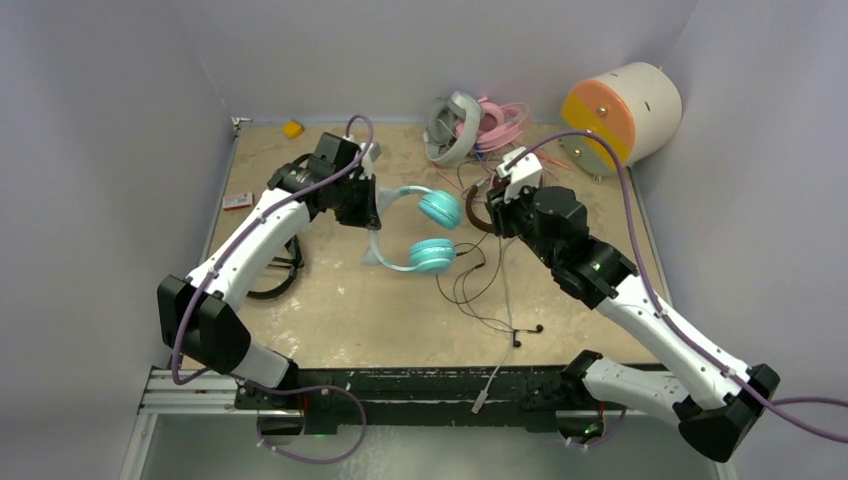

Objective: Wrap the headphones
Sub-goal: Wrap the headphones cable around the headphones.

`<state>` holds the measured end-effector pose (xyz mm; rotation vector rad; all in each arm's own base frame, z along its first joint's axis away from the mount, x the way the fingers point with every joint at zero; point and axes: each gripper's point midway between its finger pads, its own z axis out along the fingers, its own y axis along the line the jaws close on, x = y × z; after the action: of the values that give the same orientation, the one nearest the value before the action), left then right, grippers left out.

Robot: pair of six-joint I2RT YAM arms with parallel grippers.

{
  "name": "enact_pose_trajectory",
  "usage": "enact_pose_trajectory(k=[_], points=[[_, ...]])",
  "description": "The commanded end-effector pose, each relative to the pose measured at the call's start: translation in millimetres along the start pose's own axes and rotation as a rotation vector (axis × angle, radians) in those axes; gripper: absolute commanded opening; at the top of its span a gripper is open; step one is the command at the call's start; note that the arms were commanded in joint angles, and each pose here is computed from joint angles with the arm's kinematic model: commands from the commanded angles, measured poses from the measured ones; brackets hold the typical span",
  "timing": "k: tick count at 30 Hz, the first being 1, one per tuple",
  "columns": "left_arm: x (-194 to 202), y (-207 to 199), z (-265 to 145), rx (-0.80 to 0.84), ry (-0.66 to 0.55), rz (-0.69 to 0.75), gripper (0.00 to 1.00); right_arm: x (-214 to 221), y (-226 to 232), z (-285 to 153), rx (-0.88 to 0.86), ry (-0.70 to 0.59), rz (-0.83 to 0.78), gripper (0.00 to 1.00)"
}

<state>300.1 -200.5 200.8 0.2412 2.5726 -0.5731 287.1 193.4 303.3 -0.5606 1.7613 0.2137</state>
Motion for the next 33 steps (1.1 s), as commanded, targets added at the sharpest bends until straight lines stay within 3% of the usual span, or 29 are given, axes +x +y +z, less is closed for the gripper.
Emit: enact_pose_trajectory(k=[1, 13, 18, 23, 33], points=[[-21, -16, -18, 0.113, -0.104, -0.031, 0.00, 38, -24, 2, 0.064, 0.071, 0.184, 0.43], [-23, -1, -26, 0.073, -0.132, -0.050, 0.00, 136, -13, 5, 0.093, 0.156, 0.459, 0.46], [-23, -5, -27, 0.093, -0.132, -0.050, 0.00, 144, 17, 16, -0.074, 0.133, 0.464, 0.54], [-23, -6, -29, 0.098, -0.132, -0.047, 0.00, 143, 20, 34, -0.090, 0.172, 0.438, 0.61], [-21, -8, -29, 0.110, -0.120, -0.027, 0.00, 125, -6, 74, 0.076, 0.146, 0.482, 0.43]])
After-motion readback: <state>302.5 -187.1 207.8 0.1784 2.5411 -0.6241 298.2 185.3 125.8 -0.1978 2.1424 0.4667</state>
